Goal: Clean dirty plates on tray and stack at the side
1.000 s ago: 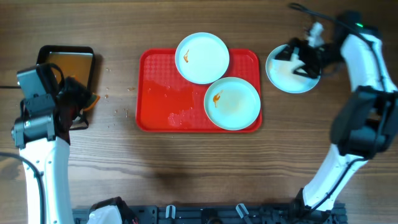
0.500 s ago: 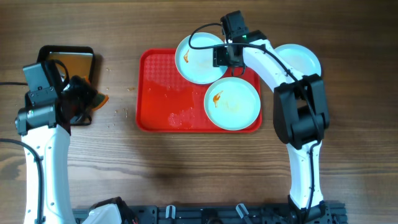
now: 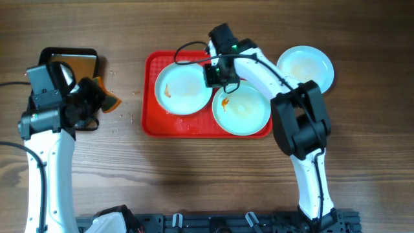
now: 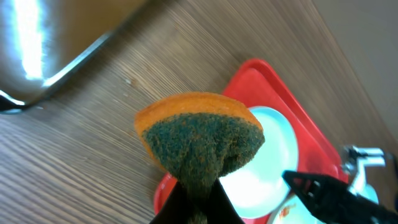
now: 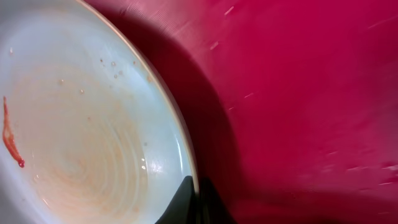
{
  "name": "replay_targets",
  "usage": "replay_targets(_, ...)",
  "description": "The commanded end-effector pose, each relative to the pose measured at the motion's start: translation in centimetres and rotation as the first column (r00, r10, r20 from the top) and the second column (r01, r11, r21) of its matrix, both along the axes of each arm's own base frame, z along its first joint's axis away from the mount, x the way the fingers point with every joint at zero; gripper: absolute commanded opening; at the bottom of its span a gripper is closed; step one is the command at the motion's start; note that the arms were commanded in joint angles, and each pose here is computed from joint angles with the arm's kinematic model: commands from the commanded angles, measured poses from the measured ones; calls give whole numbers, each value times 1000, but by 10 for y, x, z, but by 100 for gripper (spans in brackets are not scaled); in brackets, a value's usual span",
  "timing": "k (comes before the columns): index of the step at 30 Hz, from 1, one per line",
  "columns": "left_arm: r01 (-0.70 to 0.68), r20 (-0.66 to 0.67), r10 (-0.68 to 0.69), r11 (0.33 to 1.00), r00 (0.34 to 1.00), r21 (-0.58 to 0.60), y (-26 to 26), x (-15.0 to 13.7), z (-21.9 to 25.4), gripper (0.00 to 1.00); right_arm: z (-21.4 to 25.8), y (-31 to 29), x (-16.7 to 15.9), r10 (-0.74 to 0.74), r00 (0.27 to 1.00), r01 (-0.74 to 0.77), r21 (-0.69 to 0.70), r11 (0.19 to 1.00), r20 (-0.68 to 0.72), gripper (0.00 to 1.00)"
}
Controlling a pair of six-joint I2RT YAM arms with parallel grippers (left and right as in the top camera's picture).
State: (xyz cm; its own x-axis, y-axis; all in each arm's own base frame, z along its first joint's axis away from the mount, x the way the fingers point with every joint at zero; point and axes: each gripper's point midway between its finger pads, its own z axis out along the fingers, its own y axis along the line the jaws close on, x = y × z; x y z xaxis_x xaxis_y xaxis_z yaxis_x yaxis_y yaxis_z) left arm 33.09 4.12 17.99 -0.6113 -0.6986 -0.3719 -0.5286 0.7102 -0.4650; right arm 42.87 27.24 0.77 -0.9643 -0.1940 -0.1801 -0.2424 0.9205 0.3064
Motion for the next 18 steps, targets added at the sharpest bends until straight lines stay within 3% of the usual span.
replay_targets(1, 110, 1, -110, 994, 994, -13, -27, 4, -4, 4, -10, 15, -18, 53, 998, -54, -15, 998, -36, 4)
replay_targets(12, 400, -170, -407, 914, 898, -75, -138, 29, -97, 4, -33, 6, -39, 41, 996, -48, -97, 994, -81, 4)
replay_targets(18, 443, -146, -487, 860, 861, -253, -180, 46, -143, 4, -33, 7, -36, 43, 997, -49, -91, 995, -68, 4)
